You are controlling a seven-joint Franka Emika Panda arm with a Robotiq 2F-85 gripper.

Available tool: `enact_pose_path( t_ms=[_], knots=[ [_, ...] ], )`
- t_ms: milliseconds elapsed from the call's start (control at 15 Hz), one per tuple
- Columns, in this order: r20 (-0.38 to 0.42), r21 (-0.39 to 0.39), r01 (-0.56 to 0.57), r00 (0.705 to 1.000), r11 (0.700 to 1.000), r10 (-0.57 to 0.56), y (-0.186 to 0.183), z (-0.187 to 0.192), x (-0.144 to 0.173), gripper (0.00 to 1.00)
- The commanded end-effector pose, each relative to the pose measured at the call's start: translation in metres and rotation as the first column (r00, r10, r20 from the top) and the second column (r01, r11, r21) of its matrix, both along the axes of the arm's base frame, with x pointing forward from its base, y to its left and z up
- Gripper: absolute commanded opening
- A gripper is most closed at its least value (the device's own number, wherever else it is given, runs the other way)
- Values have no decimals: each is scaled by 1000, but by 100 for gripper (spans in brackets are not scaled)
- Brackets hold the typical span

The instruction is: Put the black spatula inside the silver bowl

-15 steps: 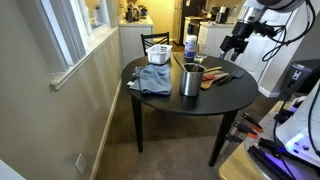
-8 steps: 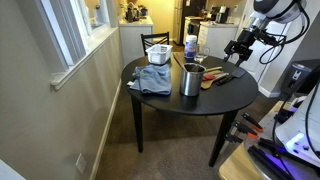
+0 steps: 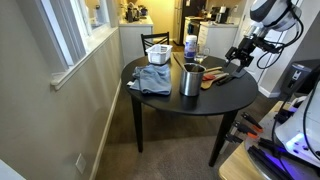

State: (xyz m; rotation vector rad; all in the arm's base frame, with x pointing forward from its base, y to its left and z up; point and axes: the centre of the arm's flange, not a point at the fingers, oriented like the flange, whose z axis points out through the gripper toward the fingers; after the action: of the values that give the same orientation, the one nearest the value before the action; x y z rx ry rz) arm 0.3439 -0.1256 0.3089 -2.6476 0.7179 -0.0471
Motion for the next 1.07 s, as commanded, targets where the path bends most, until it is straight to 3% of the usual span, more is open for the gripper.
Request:
enact_pose_path(
  t_ms=[0, 267, 533, 600, 1000],
  knots=[
    [27, -36, 56, 998, 998, -55, 1, -23, -29, 100],
    [52, -71, 112, 993, 991, -109, -13, -26, -29, 100],
    [57, -48, 118, 992, 992, -115, -11, -26, -27, 100],
    [37, -62, 122, 992, 991, -120, -28, -15, 1, 100],
    [37, -55, 129, 991, 990, -127, -28, -15, 1, 100]
  ],
)
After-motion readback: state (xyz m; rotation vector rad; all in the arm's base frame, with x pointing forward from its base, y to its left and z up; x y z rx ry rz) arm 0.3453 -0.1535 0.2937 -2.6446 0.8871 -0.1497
